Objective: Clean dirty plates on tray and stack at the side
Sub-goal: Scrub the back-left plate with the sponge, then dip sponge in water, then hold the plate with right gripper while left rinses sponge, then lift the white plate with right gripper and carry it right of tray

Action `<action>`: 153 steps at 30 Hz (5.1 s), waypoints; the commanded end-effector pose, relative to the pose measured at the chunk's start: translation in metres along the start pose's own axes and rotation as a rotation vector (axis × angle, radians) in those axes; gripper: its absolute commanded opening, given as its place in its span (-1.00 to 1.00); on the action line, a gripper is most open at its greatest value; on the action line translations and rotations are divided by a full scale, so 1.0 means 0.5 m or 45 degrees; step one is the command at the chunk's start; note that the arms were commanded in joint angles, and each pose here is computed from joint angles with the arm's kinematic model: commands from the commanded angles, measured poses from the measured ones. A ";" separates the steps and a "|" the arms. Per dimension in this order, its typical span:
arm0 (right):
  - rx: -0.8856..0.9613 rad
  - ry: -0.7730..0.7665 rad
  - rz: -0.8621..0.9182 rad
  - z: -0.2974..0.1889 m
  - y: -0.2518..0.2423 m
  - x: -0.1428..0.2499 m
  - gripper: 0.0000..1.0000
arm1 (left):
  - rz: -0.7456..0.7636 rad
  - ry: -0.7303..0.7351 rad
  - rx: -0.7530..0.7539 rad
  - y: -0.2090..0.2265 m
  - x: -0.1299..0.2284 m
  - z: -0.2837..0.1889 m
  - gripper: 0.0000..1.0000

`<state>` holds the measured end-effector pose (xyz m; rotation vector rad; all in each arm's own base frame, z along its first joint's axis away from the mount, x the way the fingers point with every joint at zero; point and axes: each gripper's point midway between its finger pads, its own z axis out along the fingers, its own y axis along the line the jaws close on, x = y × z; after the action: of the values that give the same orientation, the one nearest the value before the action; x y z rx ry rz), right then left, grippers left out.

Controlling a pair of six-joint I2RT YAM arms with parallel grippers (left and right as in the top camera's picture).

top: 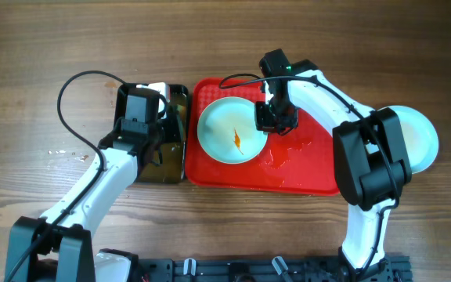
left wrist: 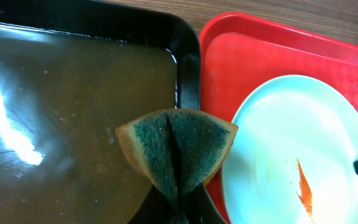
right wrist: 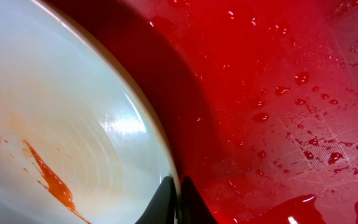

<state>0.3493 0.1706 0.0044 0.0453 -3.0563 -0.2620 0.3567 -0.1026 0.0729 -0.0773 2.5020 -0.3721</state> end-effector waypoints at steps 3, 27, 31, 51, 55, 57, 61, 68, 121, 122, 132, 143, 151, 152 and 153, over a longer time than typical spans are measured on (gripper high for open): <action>0.043 0.012 -0.019 0.017 -0.008 0.006 -0.91 | -0.016 0.017 0.063 -0.020 0.004 0.001 -0.92; 0.043 0.010 -0.021 0.017 -0.008 0.005 -0.91 | -0.522 0.322 0.595 -0.318 0.149 0.151 -0.92; 0.043 0.011 -0.023 0.017 -0.008 0.006 -0.91 | -0.531 0.301 0.497 -0.287 0.162 0.180 -0.92; 0.045 0.016 -0.042 0.017 -0.009 0.007 -0.91 | 0.068 -0.125 0.344 -0.216 -0.009 0.020 -0.92; 0.047 0.021 -0.041 0.017 -0.010 0.009 -0.91 | 0.062 -0.192 0.206 -0.165 -0.038 -0.034 -0.92; 0.047 0.021 -0.041 0.017 -0.010 0.009 -0.91 | 0.028 -0.164 0.100 -0.118 -0.031 -0.037 -0.92; 0.046 0.021 -0.041 0.017 -0.010 0.009 -0.91 | -0.033 -0.112 -0.141 0.001 -0.022 -0.036 -0.92; 0.047 0.022 -0.040 0.017 -0.010 0.009 -0.91 | -0.020 0.173 -0.278 0.093 0.073 0.017 -0.92; 0.053 0.039 -0.038 0.017 -0.012 0.016 -0.92 | 0.004 0.210 -0.255 0.090 0.074 0.070 -0.13; 0.053 0.039 -0.037 0.017 -0.012 0.016 -0.91 | 0.003 0.227 -0.261 0.091 0.080 0.063 -0.05; 0.052 0.039 -0.037 0.017 -0.012 0.016 -0.91 | -0.074 0.570 -0.177 0.071 0.200 0.017 -0.31; 0.044 0.015 -0.040 0.017 -0.009 0.007 -0.92 | -0.026 0.358 -0.282 0.087 0.099 0.023 -0.32; 0.017 -0.082 -0.088 -0.003 0.004 -0.023 -0.91 | -0.029 0.385 -0.284 0.077 0.094 -0.029 -0.02; 0.019 -0.104 -0.092 -0.014 0.005 -0.027 -0.91 | -0.035 0.391 -0.287 0.077 0.096 -0.035 -0.02; 0.036 -0.147 -0.093 -0.034 0.003 -0.033 -0.91 | -0.060 0.388 -0.291 0.076 0.097 -0.039 -0.03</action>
<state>0.3616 0.1764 0.0063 0.1115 -3.1099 -0.2969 0.3027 -0.0703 0.0352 -0.1404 2.8834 -0.1198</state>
